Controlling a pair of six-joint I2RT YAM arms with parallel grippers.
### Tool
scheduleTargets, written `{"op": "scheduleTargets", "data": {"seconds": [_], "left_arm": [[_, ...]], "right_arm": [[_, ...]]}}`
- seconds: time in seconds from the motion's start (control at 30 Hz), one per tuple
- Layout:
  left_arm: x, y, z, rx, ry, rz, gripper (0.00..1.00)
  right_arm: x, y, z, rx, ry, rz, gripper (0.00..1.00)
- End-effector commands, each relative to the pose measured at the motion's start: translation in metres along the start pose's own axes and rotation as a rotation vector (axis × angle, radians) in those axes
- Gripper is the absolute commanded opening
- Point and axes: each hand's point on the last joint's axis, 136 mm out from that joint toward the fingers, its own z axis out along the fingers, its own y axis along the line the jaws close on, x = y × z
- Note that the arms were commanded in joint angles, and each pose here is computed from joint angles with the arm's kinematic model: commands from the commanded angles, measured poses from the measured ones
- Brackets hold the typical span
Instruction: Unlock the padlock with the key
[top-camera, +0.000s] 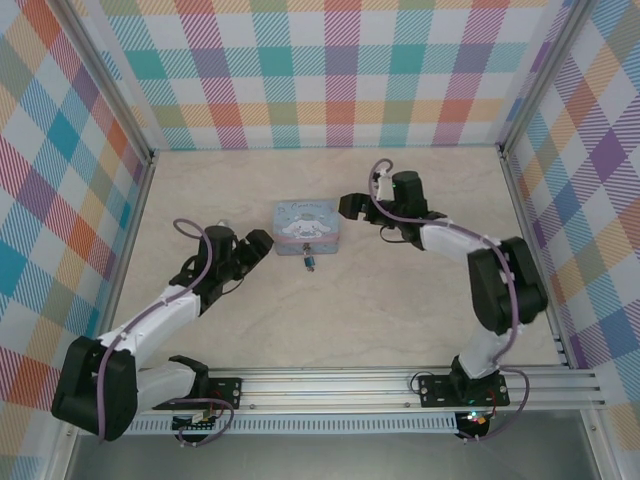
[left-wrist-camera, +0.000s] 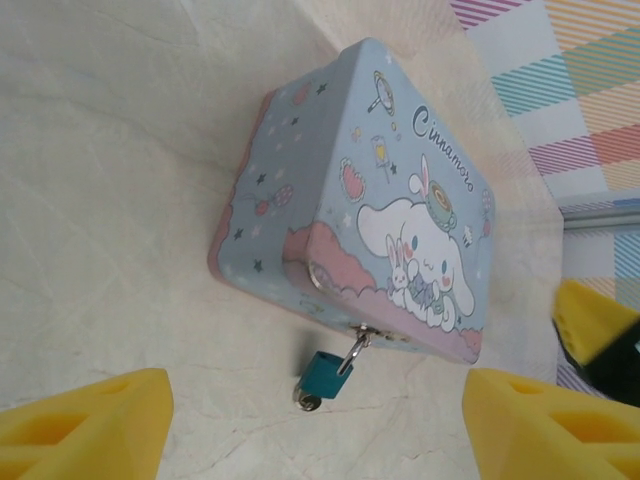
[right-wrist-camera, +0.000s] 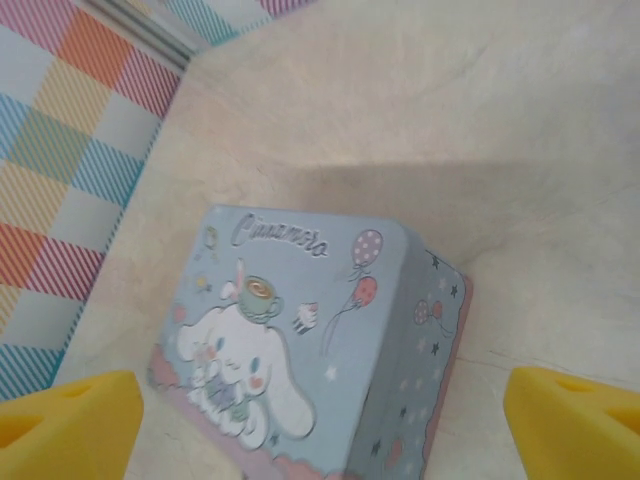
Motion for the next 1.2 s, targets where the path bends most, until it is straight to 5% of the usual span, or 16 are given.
{"op": "scheduleTargets", "data": {"seconds": [0.0, 0.2, 0.47, 1.17], "left_arm": [[-0.014, -0.028, 0.007, 0.107, 0.042, 0.041, 0.79], [-0.035, -0.057, 0.034, 0.167, 0.108, 0.084, 0.8], [-0.049, -0.094, 0.071, 0.243, 0.197, 0.131, 0.78], [-0.038, -0.091, 0.123, 0.266, 0.335, 0.089, 0.73]], "right_arm": [[0.018, 0.006, -0.02, 0.001, 0.014, 0.044, 0.9], [0.071, 0.022, -0.027, -0.006, 0.059, 0.174, 0.79], [0.12, 0.039, 0.012, 0.025, 0.088, 0.226, 0.63], [0.16, 0.024, 0.071, 0.075, 0.134, 0.276, 0.43]]}}
